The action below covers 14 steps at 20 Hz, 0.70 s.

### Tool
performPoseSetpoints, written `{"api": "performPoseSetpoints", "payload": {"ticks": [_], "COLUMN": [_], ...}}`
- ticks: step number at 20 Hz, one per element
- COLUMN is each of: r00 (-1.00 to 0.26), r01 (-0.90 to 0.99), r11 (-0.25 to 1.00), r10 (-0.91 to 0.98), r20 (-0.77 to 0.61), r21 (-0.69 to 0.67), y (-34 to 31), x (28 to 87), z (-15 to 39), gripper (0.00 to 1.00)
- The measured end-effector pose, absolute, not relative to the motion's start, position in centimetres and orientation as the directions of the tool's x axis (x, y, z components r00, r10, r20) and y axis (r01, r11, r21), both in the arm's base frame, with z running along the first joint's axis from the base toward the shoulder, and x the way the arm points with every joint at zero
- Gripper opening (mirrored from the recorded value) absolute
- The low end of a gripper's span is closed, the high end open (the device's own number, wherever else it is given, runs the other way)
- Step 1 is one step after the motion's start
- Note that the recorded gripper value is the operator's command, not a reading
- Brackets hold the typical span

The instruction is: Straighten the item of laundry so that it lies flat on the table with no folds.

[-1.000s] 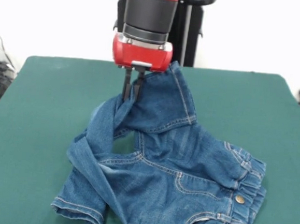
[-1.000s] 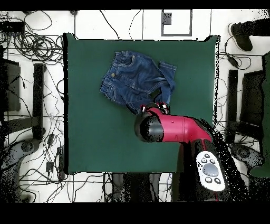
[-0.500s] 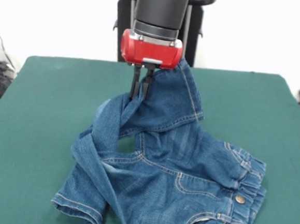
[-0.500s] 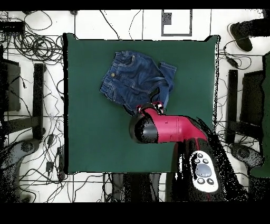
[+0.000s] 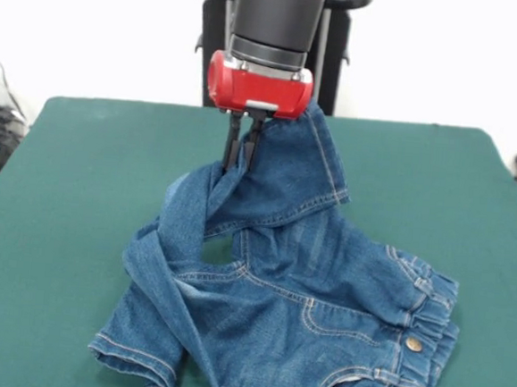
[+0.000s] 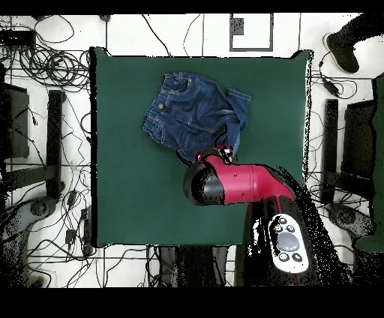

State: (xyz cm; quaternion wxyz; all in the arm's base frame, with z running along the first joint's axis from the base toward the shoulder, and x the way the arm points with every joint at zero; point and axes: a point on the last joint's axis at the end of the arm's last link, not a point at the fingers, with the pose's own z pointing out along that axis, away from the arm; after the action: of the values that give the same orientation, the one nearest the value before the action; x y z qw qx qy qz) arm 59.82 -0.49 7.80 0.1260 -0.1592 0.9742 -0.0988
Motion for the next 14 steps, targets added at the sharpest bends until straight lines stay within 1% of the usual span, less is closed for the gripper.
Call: {"api": "performPoseSetpoints", "payload": {"ticks": [14], "r00": [-0.904], "r01": [-0.32], "r11": [0.915], "r10": [-0.373], "r20": [-0.209], "r21": [-0.247], "y": [-0.31], "x": [59.45], "z": [7.42], "gripper": [0.0]}}
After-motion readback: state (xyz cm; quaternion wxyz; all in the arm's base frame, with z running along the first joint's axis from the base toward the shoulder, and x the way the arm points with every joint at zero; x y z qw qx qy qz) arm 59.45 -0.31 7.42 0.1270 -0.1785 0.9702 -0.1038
